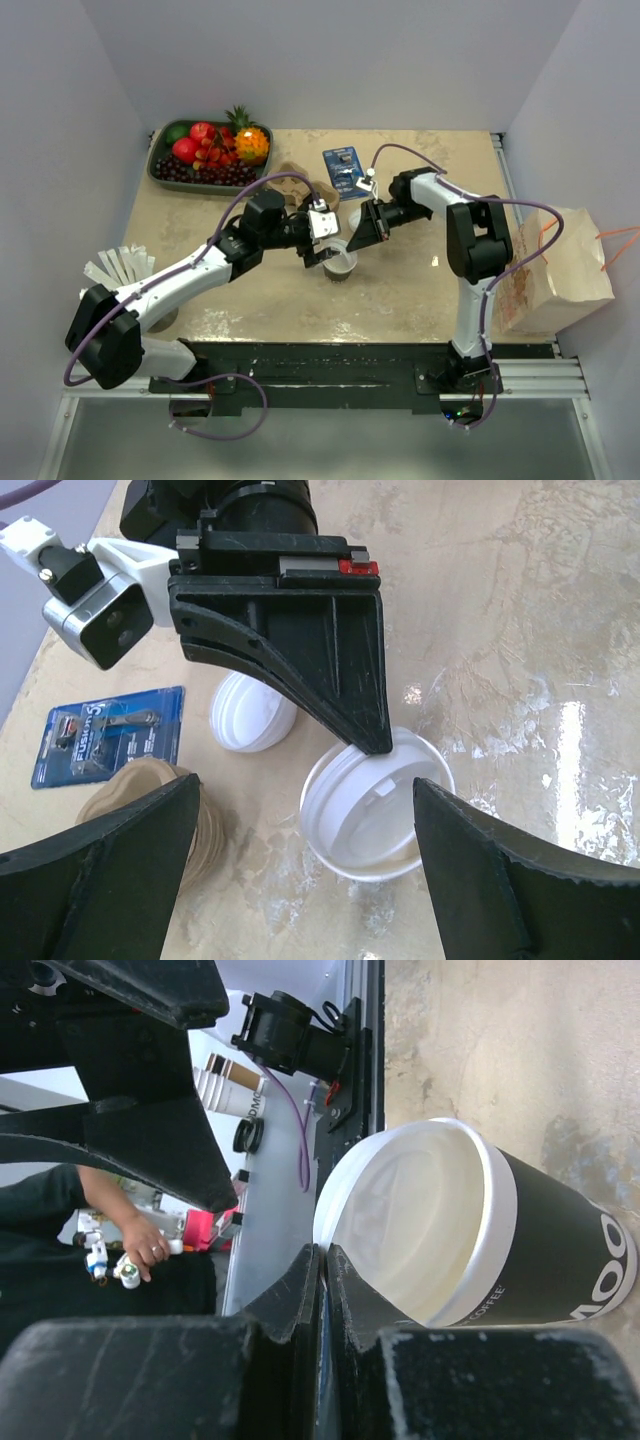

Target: Pack the takeout coffee

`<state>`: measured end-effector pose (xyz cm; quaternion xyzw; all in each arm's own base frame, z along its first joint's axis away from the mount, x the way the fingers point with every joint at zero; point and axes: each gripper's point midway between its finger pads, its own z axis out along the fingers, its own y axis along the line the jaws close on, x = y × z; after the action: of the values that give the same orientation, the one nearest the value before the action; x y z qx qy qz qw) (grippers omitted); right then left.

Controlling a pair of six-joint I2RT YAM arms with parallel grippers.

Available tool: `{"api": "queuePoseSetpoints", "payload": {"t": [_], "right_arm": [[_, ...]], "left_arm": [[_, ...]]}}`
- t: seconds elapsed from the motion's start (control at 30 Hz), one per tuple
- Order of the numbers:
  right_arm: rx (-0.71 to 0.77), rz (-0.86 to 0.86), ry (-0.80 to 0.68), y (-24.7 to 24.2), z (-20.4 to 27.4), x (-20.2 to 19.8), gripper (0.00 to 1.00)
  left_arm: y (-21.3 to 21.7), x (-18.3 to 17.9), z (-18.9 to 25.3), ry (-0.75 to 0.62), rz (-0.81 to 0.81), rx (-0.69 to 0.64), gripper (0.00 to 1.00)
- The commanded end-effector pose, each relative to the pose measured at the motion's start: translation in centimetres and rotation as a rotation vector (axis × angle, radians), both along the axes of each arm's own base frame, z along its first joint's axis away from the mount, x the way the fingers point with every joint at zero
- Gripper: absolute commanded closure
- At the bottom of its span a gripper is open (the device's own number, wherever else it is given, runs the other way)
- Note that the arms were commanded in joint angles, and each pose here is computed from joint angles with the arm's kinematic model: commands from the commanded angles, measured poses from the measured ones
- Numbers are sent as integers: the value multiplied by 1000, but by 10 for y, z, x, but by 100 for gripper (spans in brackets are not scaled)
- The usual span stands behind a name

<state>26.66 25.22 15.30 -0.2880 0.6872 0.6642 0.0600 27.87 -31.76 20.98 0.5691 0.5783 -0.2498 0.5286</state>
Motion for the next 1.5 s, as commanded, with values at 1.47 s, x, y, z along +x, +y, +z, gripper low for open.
{"api": "queuePoseSetpoints", "payload": {"t": [1.47], "right_arm": [[127, -99, 44, -13, 68, 2, 95]], "left_arm": [[-8, 28, -33, 60, 126, -20, 9]]}}
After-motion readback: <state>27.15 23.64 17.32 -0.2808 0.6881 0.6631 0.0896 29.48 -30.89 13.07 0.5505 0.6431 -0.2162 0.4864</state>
